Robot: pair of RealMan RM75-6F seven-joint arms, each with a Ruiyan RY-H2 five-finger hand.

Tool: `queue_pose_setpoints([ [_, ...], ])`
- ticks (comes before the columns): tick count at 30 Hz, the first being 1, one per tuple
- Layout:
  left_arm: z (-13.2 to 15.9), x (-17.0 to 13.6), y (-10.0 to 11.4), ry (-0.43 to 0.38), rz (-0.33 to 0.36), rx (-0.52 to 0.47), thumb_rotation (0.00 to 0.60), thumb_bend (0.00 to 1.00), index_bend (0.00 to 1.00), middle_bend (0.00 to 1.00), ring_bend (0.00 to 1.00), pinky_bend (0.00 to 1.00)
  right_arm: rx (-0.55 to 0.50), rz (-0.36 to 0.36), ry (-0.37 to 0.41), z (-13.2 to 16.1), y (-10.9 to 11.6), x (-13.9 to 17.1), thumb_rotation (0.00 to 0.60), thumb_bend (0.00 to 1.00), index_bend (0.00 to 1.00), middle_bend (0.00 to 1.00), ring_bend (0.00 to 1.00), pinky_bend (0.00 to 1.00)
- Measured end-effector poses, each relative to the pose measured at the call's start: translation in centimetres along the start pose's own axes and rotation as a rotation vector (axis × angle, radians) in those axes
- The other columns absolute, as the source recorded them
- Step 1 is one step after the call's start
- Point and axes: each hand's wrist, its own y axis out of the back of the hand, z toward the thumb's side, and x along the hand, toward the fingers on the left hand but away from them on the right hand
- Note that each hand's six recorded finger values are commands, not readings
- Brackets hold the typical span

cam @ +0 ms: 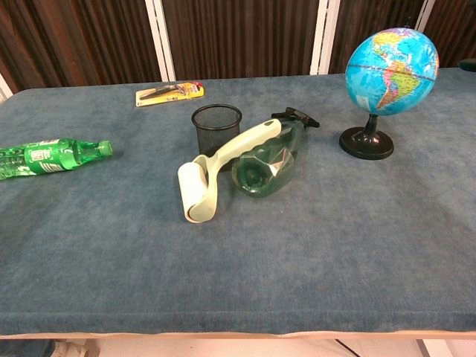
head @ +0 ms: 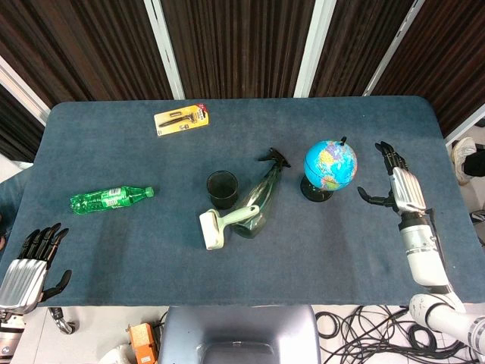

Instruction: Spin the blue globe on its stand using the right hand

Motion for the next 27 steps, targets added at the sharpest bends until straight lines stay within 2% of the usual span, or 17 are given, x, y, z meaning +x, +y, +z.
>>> queue_pose_setpoints([
  [9,0.1,0.5,-0.3,0.0,-0.011,0.006,0.6,0.38,0.07,0.0,0.0,0.0,0.034,-0.013,0.007,0.4,-0.3,-0.8,0.6,0.2,0.0,0.0,0.0,0.01],
  [21,0.0,1.2,-0.7,0.004,-0.027,0.006,0.6,0.38,0.06,0.0,0.0,0.0,0.038,0.002,0.065,3.7,-1.7,-2.0,0.6,0.18,0.0,0.0,0.0,0.01],
  [27,0.0,1.2,-0.6,0.008,-0.029,0.002,0.6,0.38,0.07,0.0,0.0,0.0,0.046,-0.002,0.067,4.2,-2.2,-2.5,0.6,0.18,0.0,0.0,0.0,0.01],
])
